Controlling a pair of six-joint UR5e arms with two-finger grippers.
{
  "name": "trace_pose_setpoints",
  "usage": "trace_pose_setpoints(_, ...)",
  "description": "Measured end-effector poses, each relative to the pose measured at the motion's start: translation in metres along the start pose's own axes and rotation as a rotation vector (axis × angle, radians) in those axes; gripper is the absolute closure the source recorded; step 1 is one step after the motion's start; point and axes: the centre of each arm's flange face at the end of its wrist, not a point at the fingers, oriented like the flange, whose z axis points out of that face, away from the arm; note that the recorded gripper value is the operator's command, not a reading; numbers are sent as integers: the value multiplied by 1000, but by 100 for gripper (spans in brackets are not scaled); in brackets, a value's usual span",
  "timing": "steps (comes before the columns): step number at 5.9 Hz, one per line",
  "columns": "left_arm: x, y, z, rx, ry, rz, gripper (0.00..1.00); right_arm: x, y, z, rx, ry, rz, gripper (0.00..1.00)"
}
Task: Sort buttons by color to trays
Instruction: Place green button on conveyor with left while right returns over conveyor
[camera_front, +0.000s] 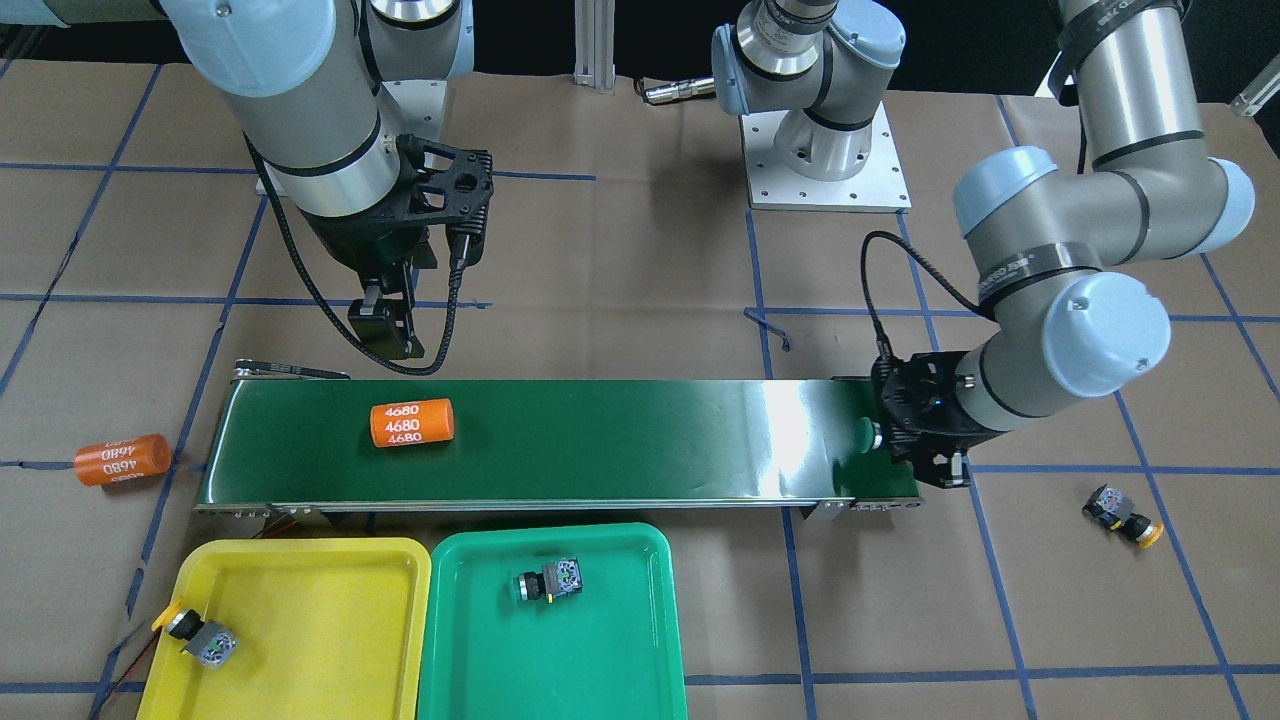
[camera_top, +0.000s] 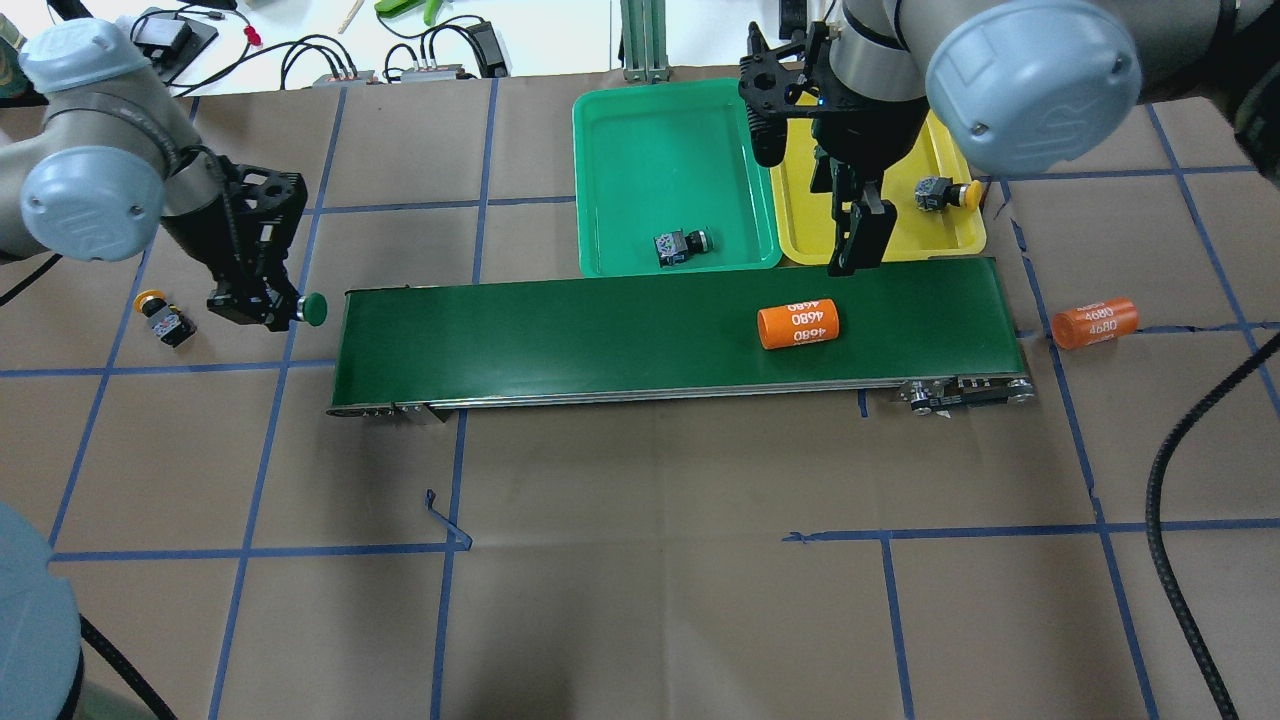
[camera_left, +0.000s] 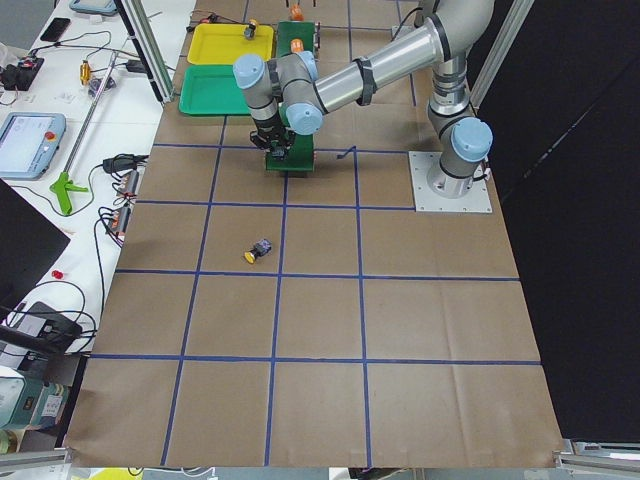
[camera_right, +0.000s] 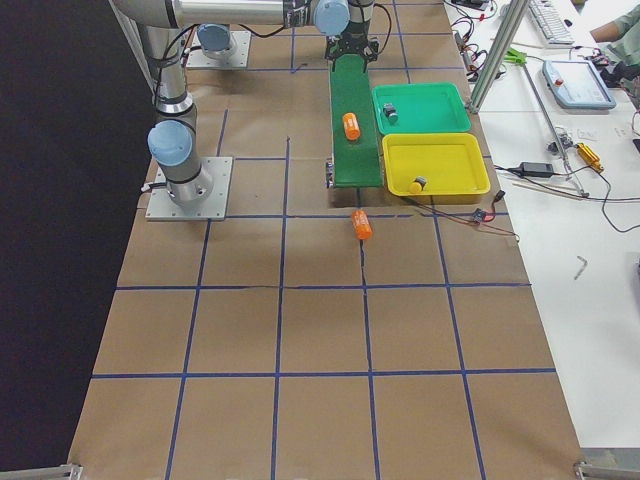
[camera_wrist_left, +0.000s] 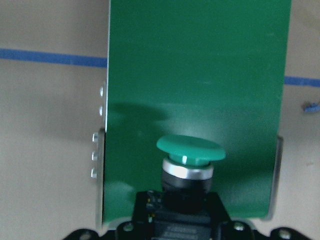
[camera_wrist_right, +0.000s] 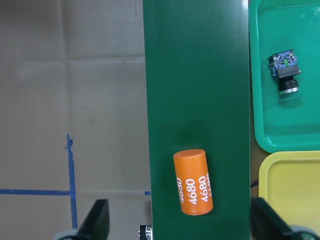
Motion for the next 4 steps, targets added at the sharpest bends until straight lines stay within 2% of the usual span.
trace_pose_setpoints(1,2,-32,8,-1,-15,6,19,-2,-4,2,-1,-2,2,0)
trace_pose_setpoints(2,0,-48,14,-3,-37,9,7,-2,-5,3,-3,-4,3,0)
trace_pose_setpoints(3,-1,-50,18,-2,-41,-9,4,-2,-5,4,-4,-5,2,0)
trace_pose_setpoints(4,-2,-36,16,1,-33,-43,2,-2,-5,5,-5,-8,2,0)
